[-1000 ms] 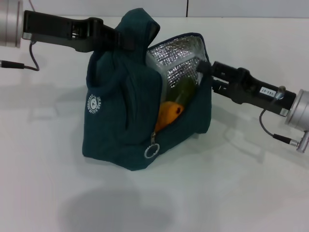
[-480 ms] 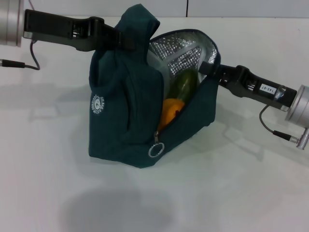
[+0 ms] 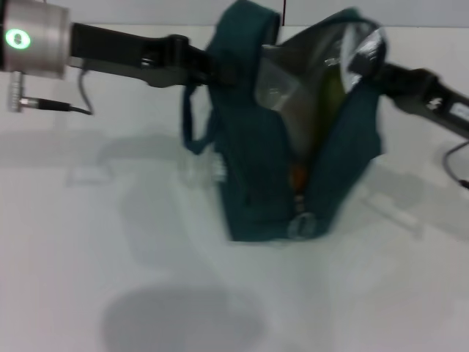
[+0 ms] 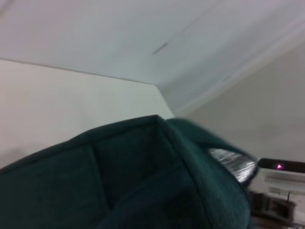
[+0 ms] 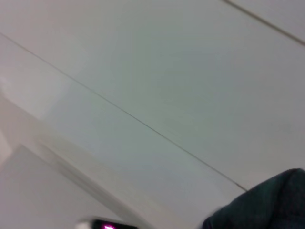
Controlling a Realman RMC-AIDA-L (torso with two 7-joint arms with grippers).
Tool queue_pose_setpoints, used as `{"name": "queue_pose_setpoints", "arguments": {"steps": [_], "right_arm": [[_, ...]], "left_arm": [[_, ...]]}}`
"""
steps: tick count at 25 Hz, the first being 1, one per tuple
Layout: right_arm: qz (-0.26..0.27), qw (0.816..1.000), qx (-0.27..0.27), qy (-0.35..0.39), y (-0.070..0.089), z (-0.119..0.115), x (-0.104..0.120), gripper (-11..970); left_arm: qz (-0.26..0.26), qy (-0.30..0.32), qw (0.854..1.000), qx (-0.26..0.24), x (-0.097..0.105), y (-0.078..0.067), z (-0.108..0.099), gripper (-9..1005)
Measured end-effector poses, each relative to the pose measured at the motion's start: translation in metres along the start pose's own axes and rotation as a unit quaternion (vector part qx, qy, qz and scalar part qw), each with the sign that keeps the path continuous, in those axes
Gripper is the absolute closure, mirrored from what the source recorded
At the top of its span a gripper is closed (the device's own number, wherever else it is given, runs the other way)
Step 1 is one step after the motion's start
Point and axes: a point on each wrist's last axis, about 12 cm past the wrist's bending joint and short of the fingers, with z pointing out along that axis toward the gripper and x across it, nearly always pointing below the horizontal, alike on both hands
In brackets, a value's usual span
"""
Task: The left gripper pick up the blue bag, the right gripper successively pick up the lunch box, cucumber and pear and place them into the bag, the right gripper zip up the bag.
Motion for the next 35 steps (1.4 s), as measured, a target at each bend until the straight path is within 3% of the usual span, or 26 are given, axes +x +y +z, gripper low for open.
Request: {"name": "queue_pose_setpoints", "arguments": {"steps": [7,20,29,35], "right_arm": [[-0.03,0.999,-0.01,-0.024,0.006,-0.027,-0.009,916],[-0.025,0.999,0.021,-0.029,-0.002,-0.04,-0.001,877],[-0.032,0.998,0.018,-0.053,0.003,-0.066,0.005,521],[-0.11,0.99,-0.018,-0.082,0.02,-0.095,0.019,396]], "left_arm": [[-0.016,0.0,1.0,0.023,0.006,0.01,0.031,956],[-0.023,-0.014,1.0,0.007,0.014,0.02,0.035,956],[-0.027,-0.012,1.0,0.003,0.017,0.022,0.035,955],[-0.028,-0.017,0.999,0.0,0.017,0.024,0.035,955]]}}
